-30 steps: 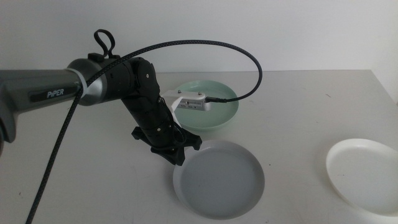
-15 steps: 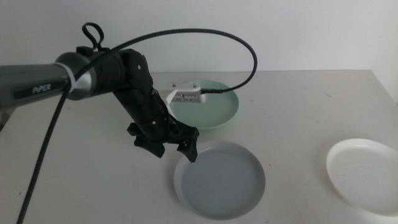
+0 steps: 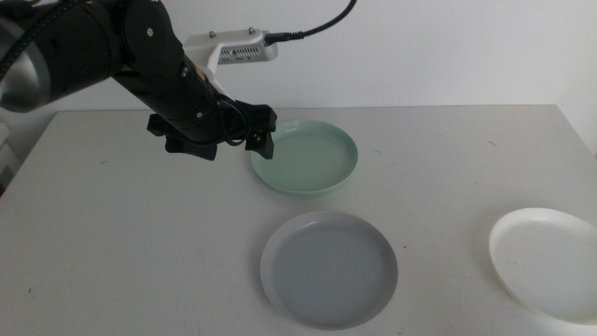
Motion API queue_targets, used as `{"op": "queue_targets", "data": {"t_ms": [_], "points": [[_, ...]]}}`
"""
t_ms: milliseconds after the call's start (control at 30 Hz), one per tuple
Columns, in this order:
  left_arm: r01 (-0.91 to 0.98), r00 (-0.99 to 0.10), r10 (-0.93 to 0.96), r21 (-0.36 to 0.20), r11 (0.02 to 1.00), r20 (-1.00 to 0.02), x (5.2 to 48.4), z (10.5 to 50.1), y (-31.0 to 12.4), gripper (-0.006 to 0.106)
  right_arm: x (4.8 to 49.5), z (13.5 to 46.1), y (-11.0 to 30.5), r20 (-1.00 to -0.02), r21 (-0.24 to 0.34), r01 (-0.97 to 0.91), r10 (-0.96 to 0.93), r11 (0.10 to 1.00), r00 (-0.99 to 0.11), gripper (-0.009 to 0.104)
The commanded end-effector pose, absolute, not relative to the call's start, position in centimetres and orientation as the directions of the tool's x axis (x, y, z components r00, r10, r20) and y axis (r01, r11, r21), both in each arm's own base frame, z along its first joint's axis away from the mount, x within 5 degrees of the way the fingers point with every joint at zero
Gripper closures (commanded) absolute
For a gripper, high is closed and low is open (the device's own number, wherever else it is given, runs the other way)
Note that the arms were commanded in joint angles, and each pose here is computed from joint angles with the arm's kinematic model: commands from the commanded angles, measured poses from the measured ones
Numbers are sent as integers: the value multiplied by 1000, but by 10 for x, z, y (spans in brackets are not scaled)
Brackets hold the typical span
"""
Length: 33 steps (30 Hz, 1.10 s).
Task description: Stack the three bowls on top of each other.
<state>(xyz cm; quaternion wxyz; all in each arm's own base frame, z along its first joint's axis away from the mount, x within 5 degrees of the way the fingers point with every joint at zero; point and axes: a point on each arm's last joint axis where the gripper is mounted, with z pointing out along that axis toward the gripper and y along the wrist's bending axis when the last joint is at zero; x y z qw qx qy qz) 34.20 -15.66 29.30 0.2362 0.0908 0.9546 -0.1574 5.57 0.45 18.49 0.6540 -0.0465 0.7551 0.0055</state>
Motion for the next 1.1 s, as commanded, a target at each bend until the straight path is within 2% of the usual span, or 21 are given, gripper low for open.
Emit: {"op": "queue_targets", "data": {"t_ms": [0,100,400,700,900,1000,1067], "points": [[201,-821,-4,-296,934,-572,345,330,-147,-5,54,196,3,-998,-61,-57,-63,996,-28,40],[169,-823,-30,-295,940,-567,358,338,-140,-5,54,196,3,-998,-61,-57,-63,996,-28,40],[181,-807,30,-199,963,-590,411,336,-147,-5,54,196,3,-998,-61,-57,-63,996,-28,40],[181,-807,46,-172,968,-588,468,293,-164,-5,54,196,3,-998,-61,-57,-63,996,-28,40],[170,-834,55,-162,972,-549,489,249,-170,-4,54,196,3,-998,-61,-57,-63,996,-28,40],[167,-841,56,-160,973,-539,495,232,-172,1,54,196,3,-998,-61,-57,-63,996,-28,40],[165,-845,55,-162,973,-532,496,224,-173,8,54,196,3,-998,-61,-57,-63,996,-28,40]]}}
